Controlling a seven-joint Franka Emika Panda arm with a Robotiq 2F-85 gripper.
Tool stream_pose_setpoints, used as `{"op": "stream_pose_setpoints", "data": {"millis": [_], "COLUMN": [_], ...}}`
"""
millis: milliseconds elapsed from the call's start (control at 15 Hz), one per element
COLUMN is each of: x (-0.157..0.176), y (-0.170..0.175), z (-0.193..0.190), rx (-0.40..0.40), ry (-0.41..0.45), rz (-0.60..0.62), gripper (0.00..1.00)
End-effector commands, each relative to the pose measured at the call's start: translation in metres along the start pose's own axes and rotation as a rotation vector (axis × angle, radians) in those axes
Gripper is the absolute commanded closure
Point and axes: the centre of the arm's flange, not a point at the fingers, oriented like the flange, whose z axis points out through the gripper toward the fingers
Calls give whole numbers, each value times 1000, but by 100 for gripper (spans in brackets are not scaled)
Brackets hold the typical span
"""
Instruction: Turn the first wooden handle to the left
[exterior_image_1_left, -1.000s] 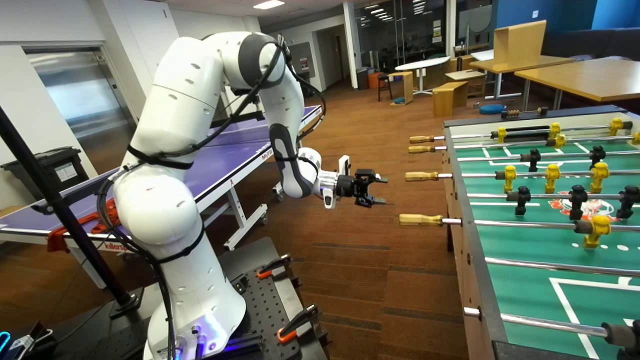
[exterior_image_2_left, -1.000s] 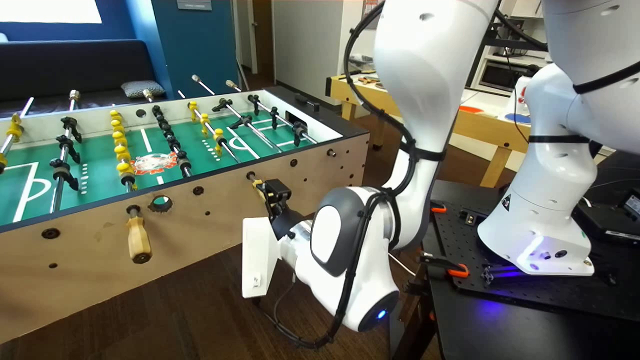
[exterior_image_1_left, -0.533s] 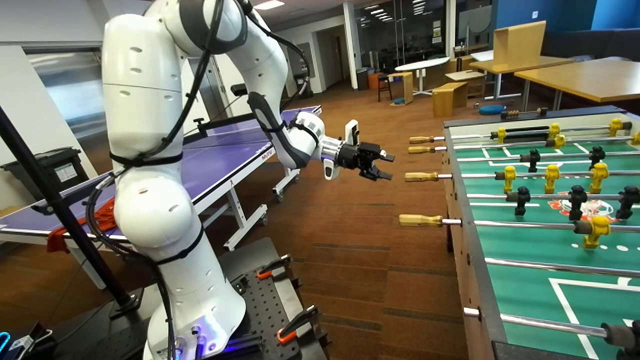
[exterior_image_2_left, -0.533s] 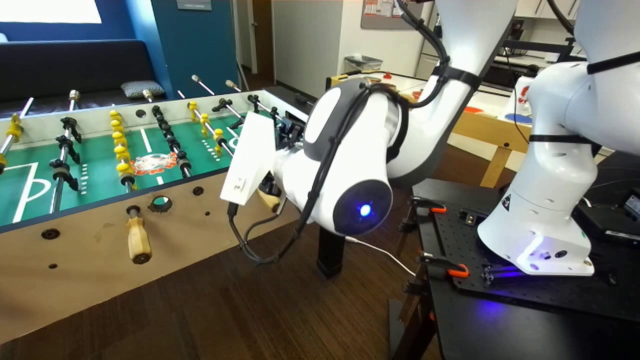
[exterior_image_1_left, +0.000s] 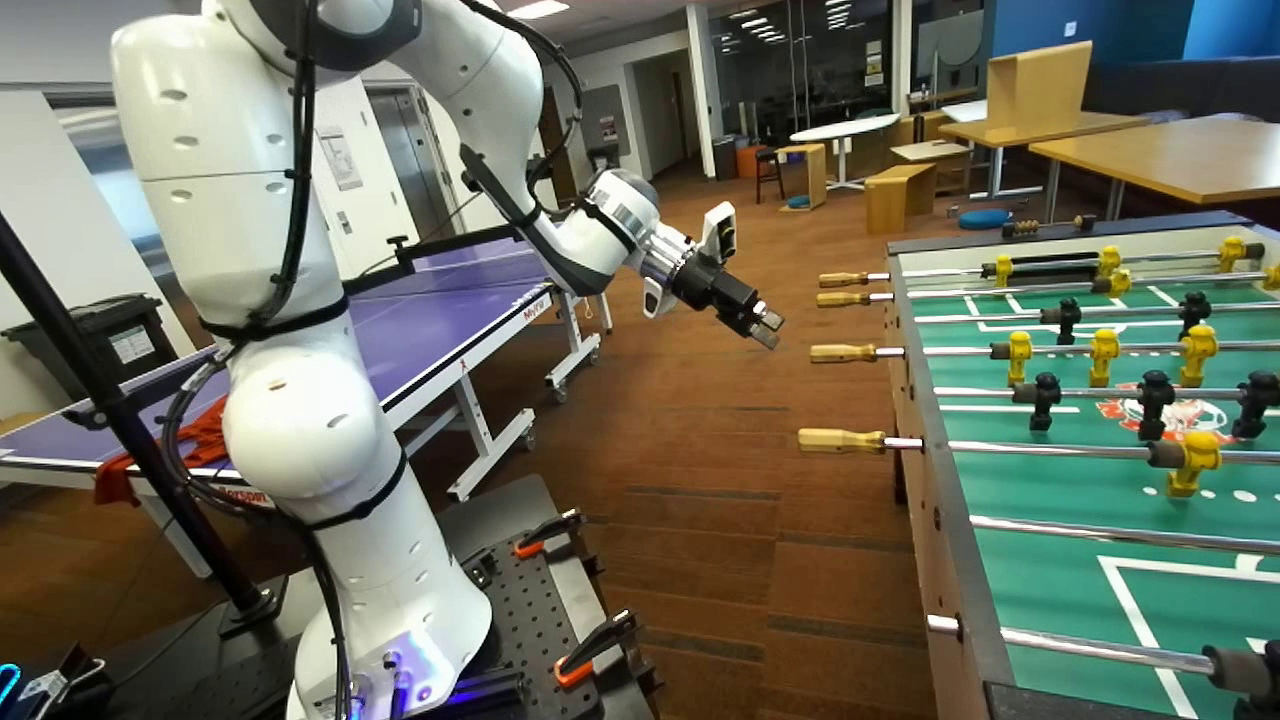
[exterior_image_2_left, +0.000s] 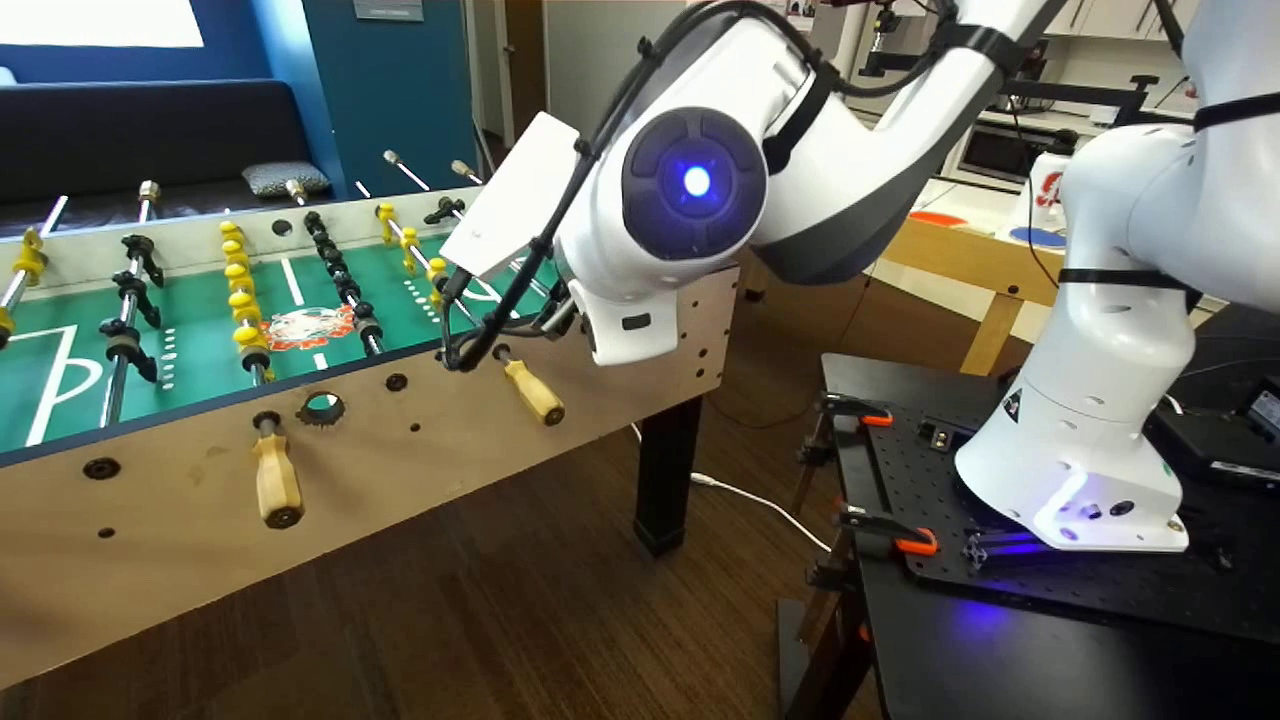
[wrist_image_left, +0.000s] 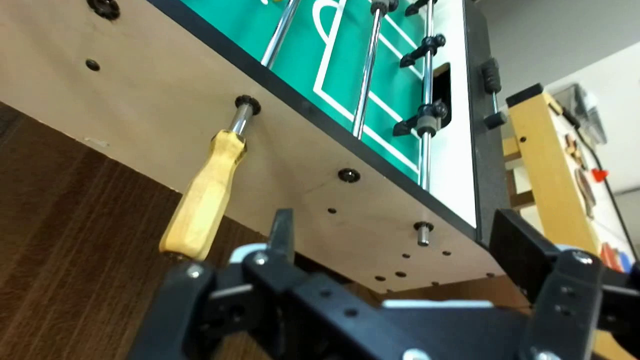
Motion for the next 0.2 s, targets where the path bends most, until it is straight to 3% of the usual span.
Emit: {"op": "stream_pose_setpoints", "data": {"millis": [0,133], "x": [1,0], "y": [-34,-42], "z": [-15,-19], "rx": [-79,-113], "ry": [110,182], "rz": [150,232], "gripper": [0,0]}}
